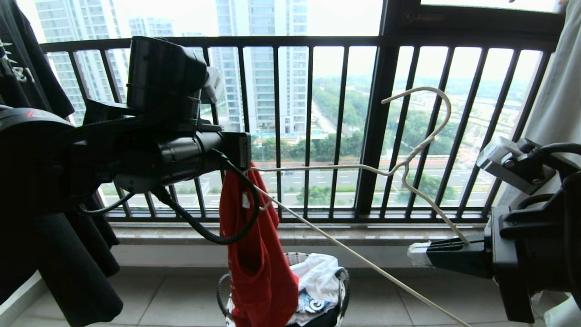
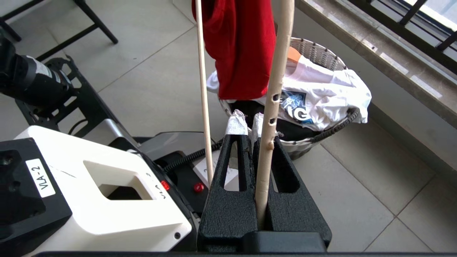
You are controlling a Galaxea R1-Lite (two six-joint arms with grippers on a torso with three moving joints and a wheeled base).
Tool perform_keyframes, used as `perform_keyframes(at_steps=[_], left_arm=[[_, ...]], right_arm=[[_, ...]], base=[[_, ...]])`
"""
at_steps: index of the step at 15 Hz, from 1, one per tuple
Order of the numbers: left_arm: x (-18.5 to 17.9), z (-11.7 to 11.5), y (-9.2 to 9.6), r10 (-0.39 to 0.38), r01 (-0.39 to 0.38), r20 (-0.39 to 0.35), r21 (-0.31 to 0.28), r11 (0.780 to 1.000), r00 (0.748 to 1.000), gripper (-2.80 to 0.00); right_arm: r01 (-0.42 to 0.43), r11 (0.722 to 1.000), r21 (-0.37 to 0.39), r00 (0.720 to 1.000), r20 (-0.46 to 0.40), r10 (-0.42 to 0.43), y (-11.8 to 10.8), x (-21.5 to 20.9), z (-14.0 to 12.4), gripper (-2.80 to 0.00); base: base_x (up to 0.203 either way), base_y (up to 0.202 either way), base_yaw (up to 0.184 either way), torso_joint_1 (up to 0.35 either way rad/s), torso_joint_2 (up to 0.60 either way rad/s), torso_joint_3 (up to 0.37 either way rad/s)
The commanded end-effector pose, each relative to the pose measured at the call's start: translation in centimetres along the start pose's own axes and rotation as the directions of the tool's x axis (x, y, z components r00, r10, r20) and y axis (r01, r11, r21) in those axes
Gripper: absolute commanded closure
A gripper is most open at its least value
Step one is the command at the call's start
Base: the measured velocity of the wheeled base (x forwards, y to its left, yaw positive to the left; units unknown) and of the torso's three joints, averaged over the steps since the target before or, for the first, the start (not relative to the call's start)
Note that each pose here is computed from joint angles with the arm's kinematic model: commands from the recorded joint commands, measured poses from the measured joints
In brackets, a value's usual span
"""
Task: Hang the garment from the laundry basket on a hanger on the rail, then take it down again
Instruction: Hang the clothes on the clothes rack
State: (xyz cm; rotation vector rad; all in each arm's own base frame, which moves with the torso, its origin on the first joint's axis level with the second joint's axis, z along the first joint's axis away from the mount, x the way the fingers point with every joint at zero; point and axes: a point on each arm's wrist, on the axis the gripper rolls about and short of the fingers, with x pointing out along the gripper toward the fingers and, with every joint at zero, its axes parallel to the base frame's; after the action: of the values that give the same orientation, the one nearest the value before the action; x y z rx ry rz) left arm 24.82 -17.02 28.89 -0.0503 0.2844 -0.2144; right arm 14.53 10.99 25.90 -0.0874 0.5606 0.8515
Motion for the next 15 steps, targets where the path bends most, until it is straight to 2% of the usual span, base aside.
perform_keyframes(at_steps=[1,6,12,15], left_arm=[[-1.1,0.7,0.1,-0.009,0.009,0.027,-0.013,1.0,1.0,0.0],[-3.5,1.2,-0.6,-0.066,0.067,0.049,-0.012,0.998,0.997,0.0],[-3.9,1.2,-0.8,-0.078,0.079,0.052,-0.014,0.997,0.996,0.0],[-4.6,0.6,-2.2,-0.135,0.135,0.033,-0.002,0.991,0.99,0.0]], right_arm=[[-0.004,1.0,0.005,1.0,0.014,0.004,0.1,0.0,0.1,0.0],[-0.004,1.0,0.022,1.0,0.007,0.004,-0.1,0.6,0.2,0.0],[0.003,1.0,0.027,1.0,0.006,-0.004,-0.2,0.8,0.3,0.0],[0.0,1.0,0.031,1.0,-0.009,0.0,-0.2,1.2,0.2,0.0]], base=[[0.0,0.0,0.0,0.0,0.0,0.0],[0.0,0.0,0.0,0.0,0.0,0.0],[0.0,0.0,0.0,0.0,0.0,0.0],[0.0,0.0,0.0,0.0,0.0,0.0]])
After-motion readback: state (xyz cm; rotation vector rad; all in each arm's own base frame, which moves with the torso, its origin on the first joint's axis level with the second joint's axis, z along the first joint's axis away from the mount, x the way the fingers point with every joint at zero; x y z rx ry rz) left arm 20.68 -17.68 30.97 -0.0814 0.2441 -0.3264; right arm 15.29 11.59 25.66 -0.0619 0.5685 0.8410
